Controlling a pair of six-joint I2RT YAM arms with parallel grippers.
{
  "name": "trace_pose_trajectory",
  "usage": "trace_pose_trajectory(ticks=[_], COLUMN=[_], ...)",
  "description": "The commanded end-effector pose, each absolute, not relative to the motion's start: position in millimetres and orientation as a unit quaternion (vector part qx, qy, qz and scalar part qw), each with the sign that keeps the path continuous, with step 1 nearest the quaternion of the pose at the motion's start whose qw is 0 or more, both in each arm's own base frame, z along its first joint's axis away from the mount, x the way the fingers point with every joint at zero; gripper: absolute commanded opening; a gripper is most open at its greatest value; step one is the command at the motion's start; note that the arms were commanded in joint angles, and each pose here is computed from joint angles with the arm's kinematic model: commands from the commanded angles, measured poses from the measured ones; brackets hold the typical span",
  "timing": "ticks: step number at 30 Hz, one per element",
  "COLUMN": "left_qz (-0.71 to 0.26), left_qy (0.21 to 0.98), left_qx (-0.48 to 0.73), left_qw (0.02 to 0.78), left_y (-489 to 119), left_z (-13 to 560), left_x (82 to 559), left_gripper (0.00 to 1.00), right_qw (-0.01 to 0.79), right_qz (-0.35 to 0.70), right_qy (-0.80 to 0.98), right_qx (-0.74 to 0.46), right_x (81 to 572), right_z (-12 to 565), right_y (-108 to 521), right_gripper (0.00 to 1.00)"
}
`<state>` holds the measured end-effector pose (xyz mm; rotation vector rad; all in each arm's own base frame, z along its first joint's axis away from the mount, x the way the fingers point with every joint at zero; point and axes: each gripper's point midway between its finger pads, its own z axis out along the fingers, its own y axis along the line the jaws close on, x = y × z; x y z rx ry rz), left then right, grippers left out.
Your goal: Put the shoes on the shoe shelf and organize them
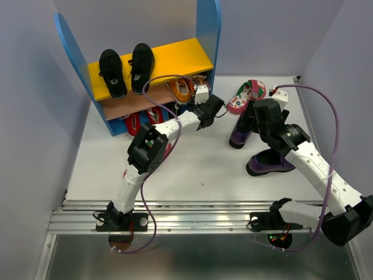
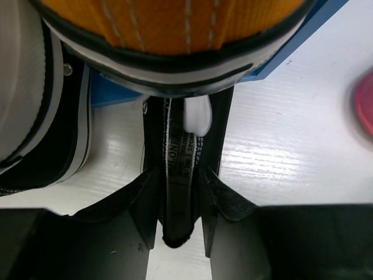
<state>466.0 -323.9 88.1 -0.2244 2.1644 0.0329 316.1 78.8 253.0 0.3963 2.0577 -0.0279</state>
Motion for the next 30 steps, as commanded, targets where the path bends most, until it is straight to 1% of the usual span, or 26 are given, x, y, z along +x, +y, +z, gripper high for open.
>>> trace_pose_trajectory(ticks=[1,3,4,10,12,13,15,16,18,24,27,30], left_qz=[-0.022,-0.024,-0.019,-0.009,-0.011,-0.009,-0.010,-0.011,-0.009,-0.011,-0.006,0.000], left_qy=[0.859,0.855,0.857,0.854,0.850,0.851,0.853,0.852,0.853,0.858,0.862,0.863], left_qx=[-0.106,-0.106,-0.100,-0.097,-0.097,-0.094,-0.091,-0.090,-0.086,-0.082,-0.081,-0.081], left_qw=[0.501,0.508,0.505,0.510,0.517,0.517,0.514,0.516,0.515,0.507,0.501,0.499], left_y=[-323,-322,-322,-316,-318,-318,-320,-321,-322,-326,-326,-326], left_z=[133,140,134,136,139,136,133,134,131,120,109,104], left_x=[472,467,461,441,437,435,435,436,437,437,437,440], left_gripper=[0.43,0.46,0.46,0.48,0.55,0.65,0.74,0.78,0.80,0.78,0.75,0.67], right_qw=[0.526,0.524,0.524,0.516,0.515,0.516,0.515,0.515,0.515,0.516,0.515,0.515], right_qz=[0.000,0.002,0.004,0.008,0.007,0.009,0.011,0.012,0.011,0.012,0.012,0.014], right_qy=[0.830,0.831,0.831,0.837,0.838,0.837,0.838,0.838,0.838,0.838,0.838,0.838], right_qx=[0.185,0.185,0.186,0.182,0.181,0.182,0.181,0.181,0.180,0.180,0.181,0.181], right_x=[316,317,317,320,320,320,321,321,322,321,320,319], right_z=[279,278,277,273,271,272,271,272,272,272,271,271], right_y=[74,75,76,80,80,81,82,83,83,82,82,82], right_gripper=[1.00,1.00,1.00,1.00,1.00,1.00,1.00,1.00,1.00,1.00,1.00,1.00])
